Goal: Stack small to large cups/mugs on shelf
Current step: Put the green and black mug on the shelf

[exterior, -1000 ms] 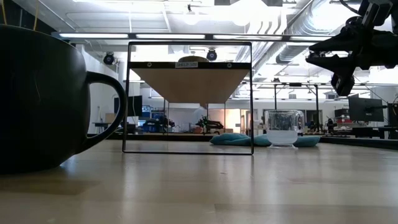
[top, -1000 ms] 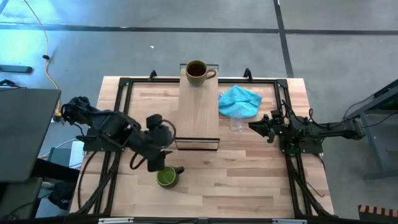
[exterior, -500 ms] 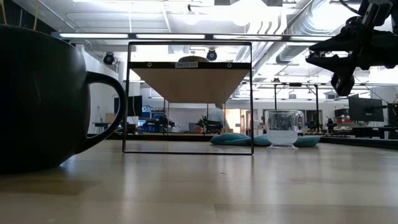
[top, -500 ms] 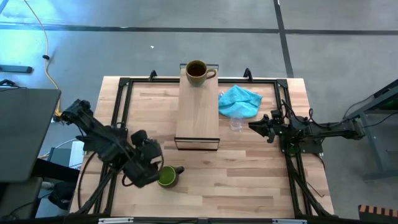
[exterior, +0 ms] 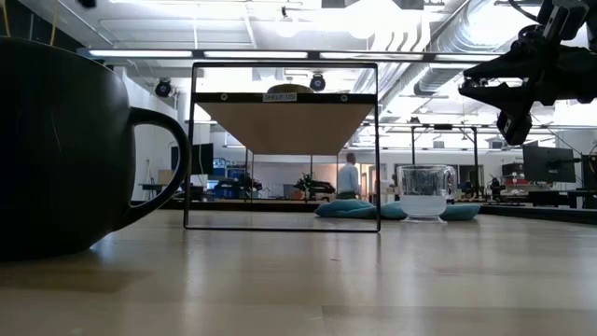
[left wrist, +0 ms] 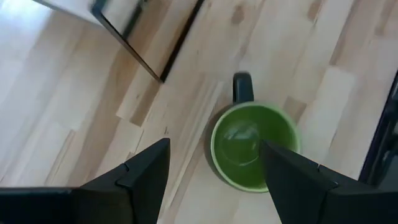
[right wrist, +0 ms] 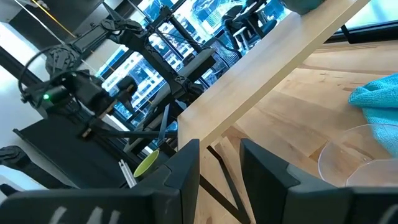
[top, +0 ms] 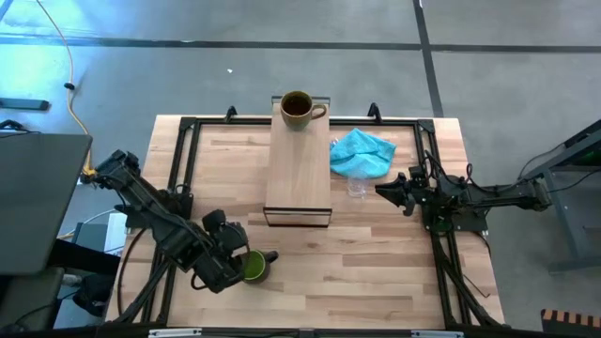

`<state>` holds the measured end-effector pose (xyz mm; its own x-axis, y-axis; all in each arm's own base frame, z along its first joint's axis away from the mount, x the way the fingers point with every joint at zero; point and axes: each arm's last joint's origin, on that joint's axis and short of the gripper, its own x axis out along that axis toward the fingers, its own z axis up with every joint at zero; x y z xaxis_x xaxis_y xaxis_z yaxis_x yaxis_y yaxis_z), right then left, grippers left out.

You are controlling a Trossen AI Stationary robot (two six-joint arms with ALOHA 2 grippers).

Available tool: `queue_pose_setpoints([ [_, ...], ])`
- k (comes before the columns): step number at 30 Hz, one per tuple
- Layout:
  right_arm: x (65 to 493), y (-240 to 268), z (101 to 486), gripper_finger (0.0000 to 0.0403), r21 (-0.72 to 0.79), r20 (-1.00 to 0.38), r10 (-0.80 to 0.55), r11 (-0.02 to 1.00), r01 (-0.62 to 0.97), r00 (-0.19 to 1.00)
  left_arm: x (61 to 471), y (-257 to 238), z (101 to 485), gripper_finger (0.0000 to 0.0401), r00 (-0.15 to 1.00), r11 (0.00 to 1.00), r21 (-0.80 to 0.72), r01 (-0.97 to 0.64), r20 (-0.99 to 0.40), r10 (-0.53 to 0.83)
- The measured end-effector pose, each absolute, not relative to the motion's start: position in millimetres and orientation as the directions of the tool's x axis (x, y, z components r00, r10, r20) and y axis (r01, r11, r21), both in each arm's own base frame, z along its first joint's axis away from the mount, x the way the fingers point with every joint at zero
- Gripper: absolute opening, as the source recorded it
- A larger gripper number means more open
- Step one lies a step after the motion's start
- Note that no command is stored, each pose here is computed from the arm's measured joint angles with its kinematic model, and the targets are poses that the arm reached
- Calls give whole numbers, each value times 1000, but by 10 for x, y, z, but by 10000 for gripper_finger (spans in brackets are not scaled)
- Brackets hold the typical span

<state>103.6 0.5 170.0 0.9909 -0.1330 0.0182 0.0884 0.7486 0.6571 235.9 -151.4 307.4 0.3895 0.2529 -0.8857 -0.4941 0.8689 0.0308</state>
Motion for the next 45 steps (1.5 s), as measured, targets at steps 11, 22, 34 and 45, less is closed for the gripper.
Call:
queue_pose_setpoints([
  [11,1036,5,1700,106,659,18,-133,747,88,991,2335,-1508,2623,234,339,930,125,-345,-908,247],
  [22,1036,5,1700,106,659,18,-134,747,89,991,2376,-1495,2418,234,375,958,136,-254,-899,227],
  [34,1036,4,1700,106,674,18,-135,734,87,991,2537,-1297,2341,234,379,972,123,-202,-905,193],
  [45,1036,4,1695,106,672,13,-134,735,91,991,2545,-1282,2334,182,346,985,86,-147,-929,133],
])
